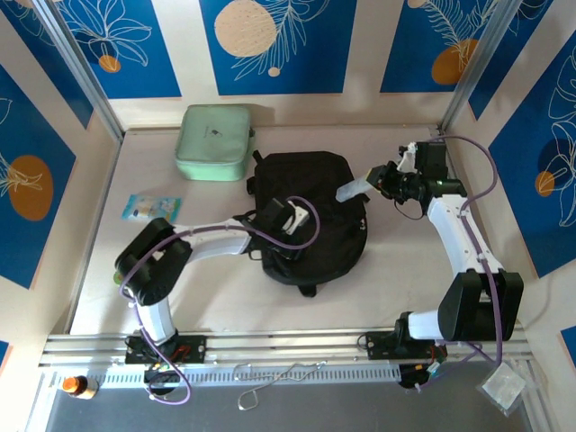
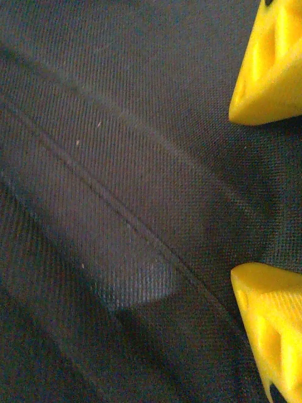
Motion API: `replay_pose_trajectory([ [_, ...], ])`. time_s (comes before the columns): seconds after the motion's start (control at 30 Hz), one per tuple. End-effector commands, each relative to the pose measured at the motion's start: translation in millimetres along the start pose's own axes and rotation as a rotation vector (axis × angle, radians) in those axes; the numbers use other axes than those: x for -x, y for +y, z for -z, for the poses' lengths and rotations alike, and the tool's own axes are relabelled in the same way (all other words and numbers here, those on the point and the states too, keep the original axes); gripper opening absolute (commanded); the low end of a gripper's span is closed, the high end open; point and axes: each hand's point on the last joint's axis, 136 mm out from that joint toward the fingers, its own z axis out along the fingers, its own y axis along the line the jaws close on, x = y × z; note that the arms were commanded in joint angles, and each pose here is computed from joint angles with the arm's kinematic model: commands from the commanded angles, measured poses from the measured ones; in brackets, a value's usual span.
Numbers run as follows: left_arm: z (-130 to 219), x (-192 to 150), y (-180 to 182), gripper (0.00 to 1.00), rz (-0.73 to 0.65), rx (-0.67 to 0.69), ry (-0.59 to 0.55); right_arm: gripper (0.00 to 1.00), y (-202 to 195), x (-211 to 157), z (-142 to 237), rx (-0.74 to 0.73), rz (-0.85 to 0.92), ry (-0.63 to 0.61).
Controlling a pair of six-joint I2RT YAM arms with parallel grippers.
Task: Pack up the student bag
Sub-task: Rotate the student bag at the center of the table.
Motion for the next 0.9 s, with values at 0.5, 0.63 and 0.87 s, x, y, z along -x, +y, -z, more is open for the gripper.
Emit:
replay_pose_trajectory([
  [0.5, 23.6, 92.6, -76.7, 0.66, 0.052, -0.216, -0.160, 0.09, -29.2, 10.6, 35.3, -0.086, -0.090, -0.177],
  [0.63, 39.7, 107.2, -39.4, 0.63, 0.069, -0.141, -0.178, 0.09, -24.6, 10.1, 39.4, -0.065, -0.091, -0.187],
  [0.87, 24.4, 123.4, 5.8, 0.59, 0.039, -0.011, -0.119, 0.09, -23.6, 2.8, 36.2, -0.041, -0.109, -0.166],
])
